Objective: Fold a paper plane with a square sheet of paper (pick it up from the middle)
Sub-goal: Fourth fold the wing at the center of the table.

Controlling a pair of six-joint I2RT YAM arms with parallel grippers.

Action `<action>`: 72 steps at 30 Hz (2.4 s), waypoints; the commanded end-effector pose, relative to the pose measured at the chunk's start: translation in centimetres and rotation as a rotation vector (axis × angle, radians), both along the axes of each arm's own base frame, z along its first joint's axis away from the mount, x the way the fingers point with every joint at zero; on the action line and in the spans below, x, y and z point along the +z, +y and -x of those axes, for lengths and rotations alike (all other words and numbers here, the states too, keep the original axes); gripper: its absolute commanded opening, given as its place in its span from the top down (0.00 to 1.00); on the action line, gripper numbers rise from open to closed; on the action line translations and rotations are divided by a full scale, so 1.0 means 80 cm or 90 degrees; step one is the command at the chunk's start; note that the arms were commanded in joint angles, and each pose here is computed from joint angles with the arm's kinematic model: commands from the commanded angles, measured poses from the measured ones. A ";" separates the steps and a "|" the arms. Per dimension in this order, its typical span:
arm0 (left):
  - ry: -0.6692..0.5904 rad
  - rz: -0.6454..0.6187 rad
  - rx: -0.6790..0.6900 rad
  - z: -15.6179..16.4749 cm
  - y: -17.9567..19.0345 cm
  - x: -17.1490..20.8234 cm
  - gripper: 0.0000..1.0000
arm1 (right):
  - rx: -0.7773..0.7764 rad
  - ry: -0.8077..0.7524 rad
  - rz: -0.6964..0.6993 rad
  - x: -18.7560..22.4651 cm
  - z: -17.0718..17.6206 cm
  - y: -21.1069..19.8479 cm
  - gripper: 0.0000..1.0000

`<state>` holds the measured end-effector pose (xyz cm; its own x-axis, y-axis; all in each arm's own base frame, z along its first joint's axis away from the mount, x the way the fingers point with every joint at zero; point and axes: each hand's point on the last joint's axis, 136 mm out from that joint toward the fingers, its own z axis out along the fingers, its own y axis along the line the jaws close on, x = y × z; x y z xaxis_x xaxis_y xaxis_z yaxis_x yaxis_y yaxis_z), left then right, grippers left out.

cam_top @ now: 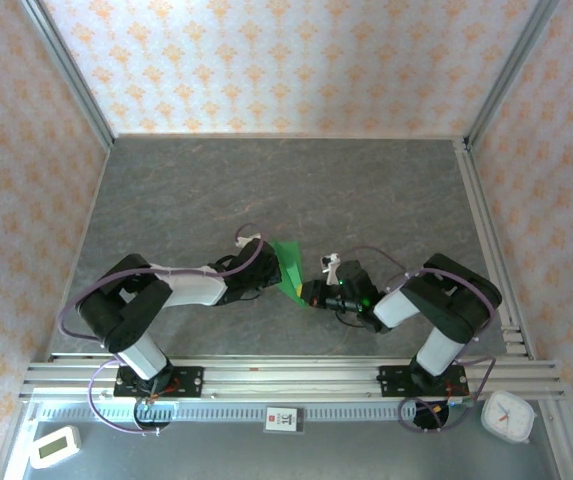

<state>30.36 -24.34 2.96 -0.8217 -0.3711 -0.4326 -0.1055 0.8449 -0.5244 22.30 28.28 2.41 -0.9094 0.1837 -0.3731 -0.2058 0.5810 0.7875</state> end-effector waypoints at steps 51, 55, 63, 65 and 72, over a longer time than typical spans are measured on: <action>-0.097 0.024 -0.145 -0.035 -0.061 0.007 1.00 | -0.016 0.119 0.099 -0.072 0.034 -0.031 1.00; -0.096 0.017 -0.144 -0.039 -0.055 0.001 1.00 | -0.016 0.119 0.100 -0.072 0.034 -0.030 1.00; -0.099 0.008 -0.154 -0.044 -0.057 0.003 1.00 | -0.013 0.120 0.100 -0.071 0.033 -0.029 1.00; -0.103 0.021 -0.157 -0.044 -0.061 0.011 1.00 | -0.013 0.118 0.101 -0.071 0.033 -0.029 1.00; -0.108 0.030 -0.162 -0.045 -0.066 0.017 1.00 | -0.013 0.117 0.100 -0.070 0.030 -0.027 1.00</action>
<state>33.23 -29.26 3.28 -0.8244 -0.1916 -0.5327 0.1706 0.8131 -0.5565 22.42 28.38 2.30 -0.9137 0.2195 -0.3421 -0.1696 0.5589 0.8117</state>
